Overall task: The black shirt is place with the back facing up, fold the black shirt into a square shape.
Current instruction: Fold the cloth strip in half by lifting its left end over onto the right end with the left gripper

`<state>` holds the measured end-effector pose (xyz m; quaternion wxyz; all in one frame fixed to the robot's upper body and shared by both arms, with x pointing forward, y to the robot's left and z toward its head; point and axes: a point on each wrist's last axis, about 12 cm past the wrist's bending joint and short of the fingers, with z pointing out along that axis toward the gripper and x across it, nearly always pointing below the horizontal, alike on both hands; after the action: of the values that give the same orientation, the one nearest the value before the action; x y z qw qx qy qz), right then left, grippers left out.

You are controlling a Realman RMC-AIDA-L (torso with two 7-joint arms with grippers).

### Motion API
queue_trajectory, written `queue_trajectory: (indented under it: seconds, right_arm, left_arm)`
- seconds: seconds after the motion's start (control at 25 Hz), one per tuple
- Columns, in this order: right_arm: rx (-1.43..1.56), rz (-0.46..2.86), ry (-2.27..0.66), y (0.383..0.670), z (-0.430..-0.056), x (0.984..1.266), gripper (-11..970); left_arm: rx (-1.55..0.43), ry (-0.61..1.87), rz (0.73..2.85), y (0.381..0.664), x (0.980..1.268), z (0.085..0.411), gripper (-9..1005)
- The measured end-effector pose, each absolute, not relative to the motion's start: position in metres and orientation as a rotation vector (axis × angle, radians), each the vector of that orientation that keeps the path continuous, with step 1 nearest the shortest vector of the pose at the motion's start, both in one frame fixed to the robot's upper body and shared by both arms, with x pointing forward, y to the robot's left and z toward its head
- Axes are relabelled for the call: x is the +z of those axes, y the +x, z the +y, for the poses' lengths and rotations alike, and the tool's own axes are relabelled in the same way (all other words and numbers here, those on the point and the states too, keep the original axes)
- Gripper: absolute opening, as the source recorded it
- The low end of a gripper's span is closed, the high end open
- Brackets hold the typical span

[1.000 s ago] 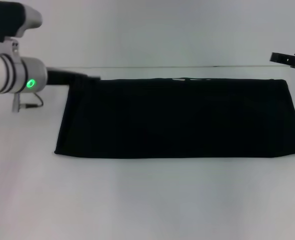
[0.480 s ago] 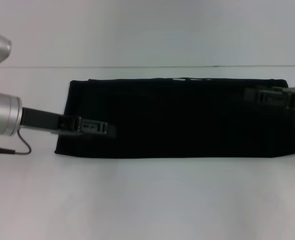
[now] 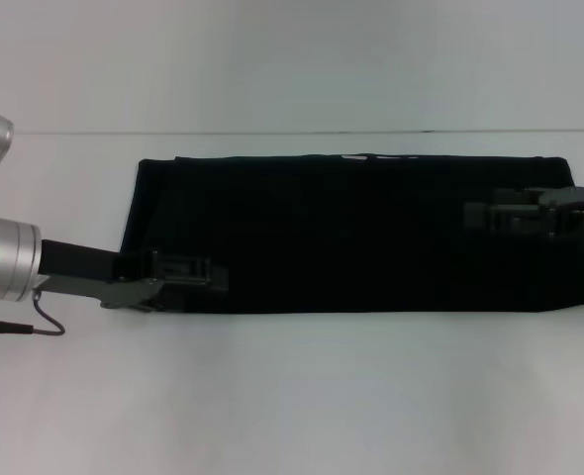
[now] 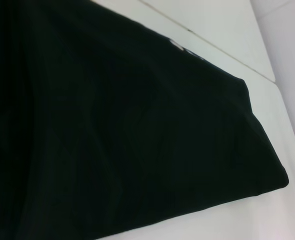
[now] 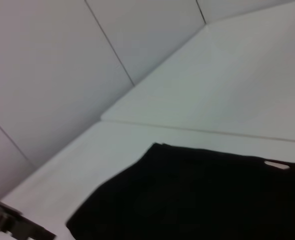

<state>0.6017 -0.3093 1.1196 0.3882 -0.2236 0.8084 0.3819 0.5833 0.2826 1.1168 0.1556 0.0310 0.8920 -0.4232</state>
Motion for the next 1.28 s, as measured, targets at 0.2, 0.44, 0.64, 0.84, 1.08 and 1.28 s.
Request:
queue_trajectory:
  seconds: [0.2, 0.44, 0.64, 0.84, 1.08, 1.28]
  right_arm:
    - [0.905, 2.093, -0.574, 0.606, -0.309, 1.115, 887]
    - [0.874, 2.102, -0.567, 0.608, -0.308, 1.112, 935]
    - [0.852, 2.115, -0.553, 0.608, -0.311, 1.11, 930]
    - [0.848, 2.117, -0.542, 0.607, -0.312, 1.109, 930]
    - [0.821, 2.119, -0.528, 0.61, -0.314, 1.109, 930]
    - [0.811, 2.12, -0.523, 0.611, -0.315, 1.109, 930]
  left_arm:
    - [-1.228, 0.014, 2.576, 0.582, 1.112, 0.283, 932]
    - [-1.211, -0.069, 2.602, 0.581, 1.107, 0.286, 927]
    - [-1.2, -0.085, 2.605, 0.583, 1.107, 0.287, 923]
    - [-1.14, -0.163, 2.649, 0.583, 1.102, 0.293, 918]
    - [-1.123, -0.345, 2.67, 0.581, 1.095, 0.302, 913]
    - [-1.188, -0.522, 2.621, 0.58, 1.093, 0.31, 909]
